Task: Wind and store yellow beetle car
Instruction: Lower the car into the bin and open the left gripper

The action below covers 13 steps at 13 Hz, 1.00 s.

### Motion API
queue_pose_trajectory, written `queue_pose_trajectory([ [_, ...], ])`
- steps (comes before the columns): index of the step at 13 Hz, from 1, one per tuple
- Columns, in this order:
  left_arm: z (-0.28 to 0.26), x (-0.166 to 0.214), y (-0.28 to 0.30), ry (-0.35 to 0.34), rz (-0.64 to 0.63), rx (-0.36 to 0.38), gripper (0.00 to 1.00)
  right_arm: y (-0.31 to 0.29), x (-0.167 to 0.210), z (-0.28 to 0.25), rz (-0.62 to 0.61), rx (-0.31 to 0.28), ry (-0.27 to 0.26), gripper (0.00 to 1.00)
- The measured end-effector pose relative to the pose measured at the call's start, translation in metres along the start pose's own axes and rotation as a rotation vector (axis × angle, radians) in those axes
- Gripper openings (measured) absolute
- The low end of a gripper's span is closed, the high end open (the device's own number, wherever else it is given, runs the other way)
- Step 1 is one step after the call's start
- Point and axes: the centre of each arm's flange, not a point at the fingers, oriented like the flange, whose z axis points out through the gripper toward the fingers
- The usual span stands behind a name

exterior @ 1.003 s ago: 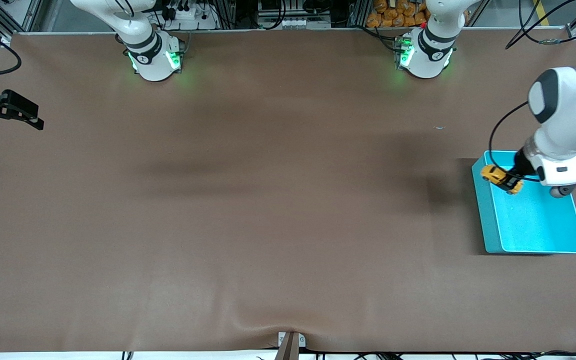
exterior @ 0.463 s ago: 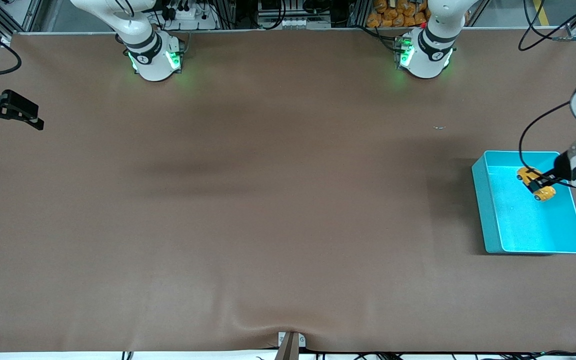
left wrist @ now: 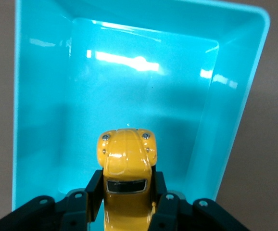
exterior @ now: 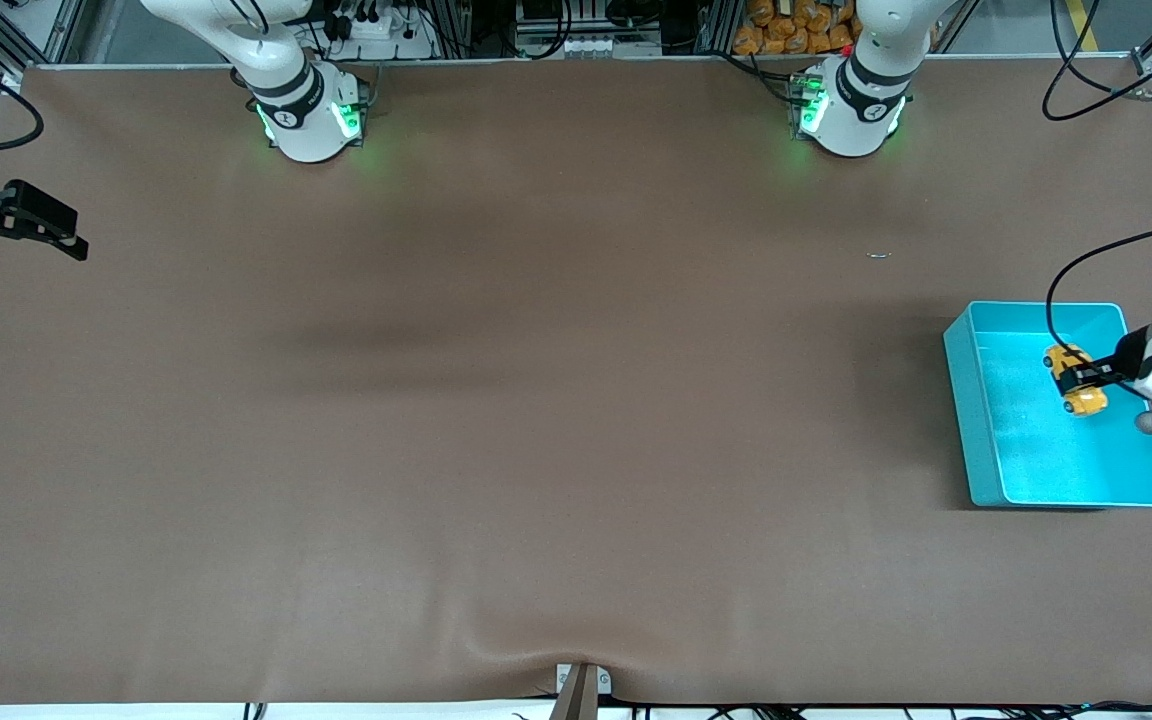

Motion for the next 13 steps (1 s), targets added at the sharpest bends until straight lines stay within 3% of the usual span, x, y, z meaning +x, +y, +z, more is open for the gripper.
queue_pose_trajectory([
  [5,0.030,0.004,0.005,-0.037,0.108,0.087,0.46,0.000,0.000,0.001,0.000,0.000,-0.002,1.00],
  [8,0.048,0.005,0.006,-0.056,0.119,0.076,0.46,0.000,0.000,0.001,0.000,0.000,-0.002,1.00],
  [13,0.068,0.011,0.002,-0.030,0.121,0.058,0.46,0.000,0.000,0.001,0.000,0.000,0.001,1.00],
])
